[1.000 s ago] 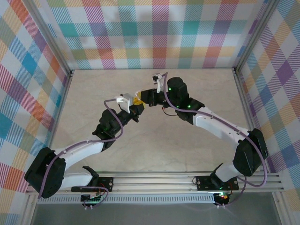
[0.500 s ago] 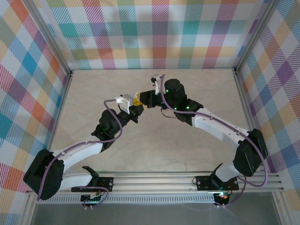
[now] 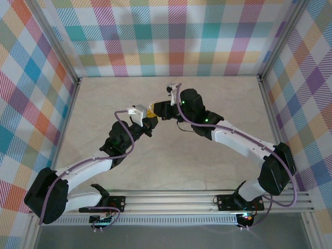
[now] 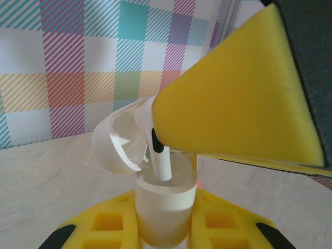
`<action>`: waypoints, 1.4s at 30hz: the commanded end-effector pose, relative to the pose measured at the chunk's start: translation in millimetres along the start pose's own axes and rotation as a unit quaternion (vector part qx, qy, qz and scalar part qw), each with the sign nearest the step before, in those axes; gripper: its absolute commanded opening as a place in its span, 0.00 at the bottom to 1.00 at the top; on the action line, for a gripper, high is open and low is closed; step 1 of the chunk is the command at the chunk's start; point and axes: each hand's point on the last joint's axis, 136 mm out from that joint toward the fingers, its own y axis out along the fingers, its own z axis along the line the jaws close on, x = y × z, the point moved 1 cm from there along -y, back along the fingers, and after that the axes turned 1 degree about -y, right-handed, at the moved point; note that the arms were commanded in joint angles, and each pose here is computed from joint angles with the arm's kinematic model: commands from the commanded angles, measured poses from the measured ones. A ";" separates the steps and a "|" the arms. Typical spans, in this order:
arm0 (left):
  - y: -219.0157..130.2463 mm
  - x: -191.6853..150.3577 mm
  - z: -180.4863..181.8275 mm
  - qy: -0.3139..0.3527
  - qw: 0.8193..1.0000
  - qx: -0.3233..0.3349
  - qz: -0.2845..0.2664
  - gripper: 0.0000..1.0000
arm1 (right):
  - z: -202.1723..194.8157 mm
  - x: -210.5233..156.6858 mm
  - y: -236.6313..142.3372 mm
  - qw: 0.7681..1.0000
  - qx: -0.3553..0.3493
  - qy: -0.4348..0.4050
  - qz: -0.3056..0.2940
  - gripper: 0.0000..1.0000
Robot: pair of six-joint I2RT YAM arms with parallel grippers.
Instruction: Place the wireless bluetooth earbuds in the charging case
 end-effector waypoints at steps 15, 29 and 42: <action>-13.5 60.3 -11.7 0.013 0.995 -0.007 -0.102 0.00 | -28.1 -28.5 0.1 0.995 -0.058 0.076 0.029 0.17; -15.5 62.6 -11.4 0.021 0.994 -0.004 -0.107 0.00 | -17.4 -27.3 6.9 0.994 -0.035 0.095 0.035 0.15; -16.5 63.2 -9.9 0.017 0.994 -0.002 -0.112 0.00 | 3.3 -8.9 -2.6 0.994 0.003 0.112 0.000 0.14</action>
